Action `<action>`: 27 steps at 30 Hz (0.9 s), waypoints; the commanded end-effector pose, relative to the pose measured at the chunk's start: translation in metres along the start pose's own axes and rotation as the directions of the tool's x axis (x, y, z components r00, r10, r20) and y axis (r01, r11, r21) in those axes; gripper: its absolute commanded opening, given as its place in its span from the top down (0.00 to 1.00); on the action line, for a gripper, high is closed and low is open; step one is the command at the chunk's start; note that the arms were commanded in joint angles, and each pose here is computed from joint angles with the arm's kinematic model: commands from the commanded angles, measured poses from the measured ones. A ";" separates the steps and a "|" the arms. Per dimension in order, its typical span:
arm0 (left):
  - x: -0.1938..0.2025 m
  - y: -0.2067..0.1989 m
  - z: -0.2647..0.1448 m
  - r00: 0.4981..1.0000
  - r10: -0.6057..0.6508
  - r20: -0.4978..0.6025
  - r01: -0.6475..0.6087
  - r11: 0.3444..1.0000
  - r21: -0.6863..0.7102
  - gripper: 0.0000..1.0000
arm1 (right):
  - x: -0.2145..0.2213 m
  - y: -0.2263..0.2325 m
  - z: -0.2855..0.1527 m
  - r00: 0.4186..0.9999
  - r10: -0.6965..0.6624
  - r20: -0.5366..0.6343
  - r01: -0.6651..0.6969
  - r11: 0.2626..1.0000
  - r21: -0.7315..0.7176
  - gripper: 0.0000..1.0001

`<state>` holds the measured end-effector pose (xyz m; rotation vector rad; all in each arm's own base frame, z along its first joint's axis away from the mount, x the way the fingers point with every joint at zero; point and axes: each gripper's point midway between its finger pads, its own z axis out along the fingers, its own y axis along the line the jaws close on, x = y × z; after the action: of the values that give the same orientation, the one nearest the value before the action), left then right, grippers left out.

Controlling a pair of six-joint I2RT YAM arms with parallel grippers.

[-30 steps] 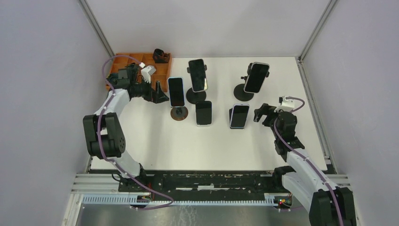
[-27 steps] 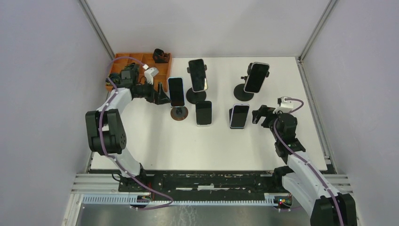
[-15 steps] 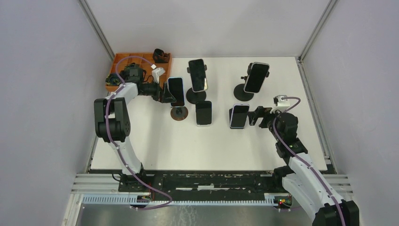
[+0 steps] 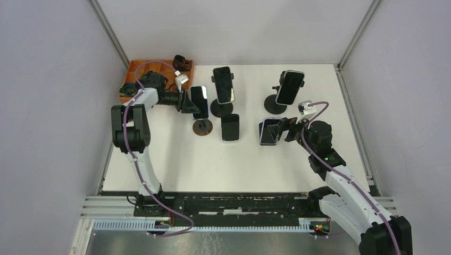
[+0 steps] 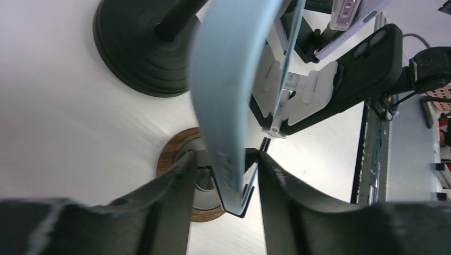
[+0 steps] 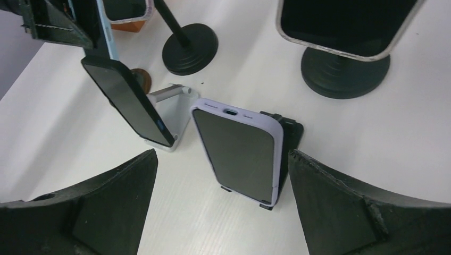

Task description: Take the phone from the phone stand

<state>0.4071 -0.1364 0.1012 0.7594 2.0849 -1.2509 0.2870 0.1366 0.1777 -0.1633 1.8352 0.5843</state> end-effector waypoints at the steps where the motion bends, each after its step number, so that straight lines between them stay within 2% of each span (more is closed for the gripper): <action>1: -0.003 -0.007 0.001 0.997 0.072 0.000 -0.071 0.994 0.078 0.53 | -0.031 0.026 0.004 0.997 -0.035 0.068 0.041 0.995 -0.087 0.02; 7: 0.000 -0.009 -0.004 0.995 0.096 -0.025 -0.095 0.995 0.044 0.86 | -0.035 0.048 0.011 0.997 -0.041 0.067 0.051 0.988 -0.147 0.03; 10: 0.000 -0.016 -0.009 0.994 0.105 -0.042 -0.104 0.994 0.027 0.98 | -0.036 0.061 0.015 0.997 -0.044 0.060 0.054 0.982 -0.182 0.06; 14: 0.006 -0.045 -0.023 0.985 0.157 -0.074 -0.152 0.986 0.065 0.98 | -0.035 0.086 0.020 0.998 -0.039 0.050 0.051 0.966 -0.255 0.10; 20: 0.016 -0.117 -0.051 0.970 0.213 -0.120 -0.189 0.964 0.184 0.98 | -0.034 0.142 0.026 0.999 -0.038 0.038 0.050 0.914 -0.402 0.13; 27: 0.011 -0.179 -0.077 0.970 0.223 -0.099 -0.208 0.968 0.142 0.98 | -0.035 0.220 0.046 0.997 -0.072 -0.002 0.056 0.795 -0.604 0.14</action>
<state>0.2951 -0.1269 0.1673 1.1044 2.0814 -1.2468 0.2553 0.3011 0.2207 -0.5807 1.7531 0.9784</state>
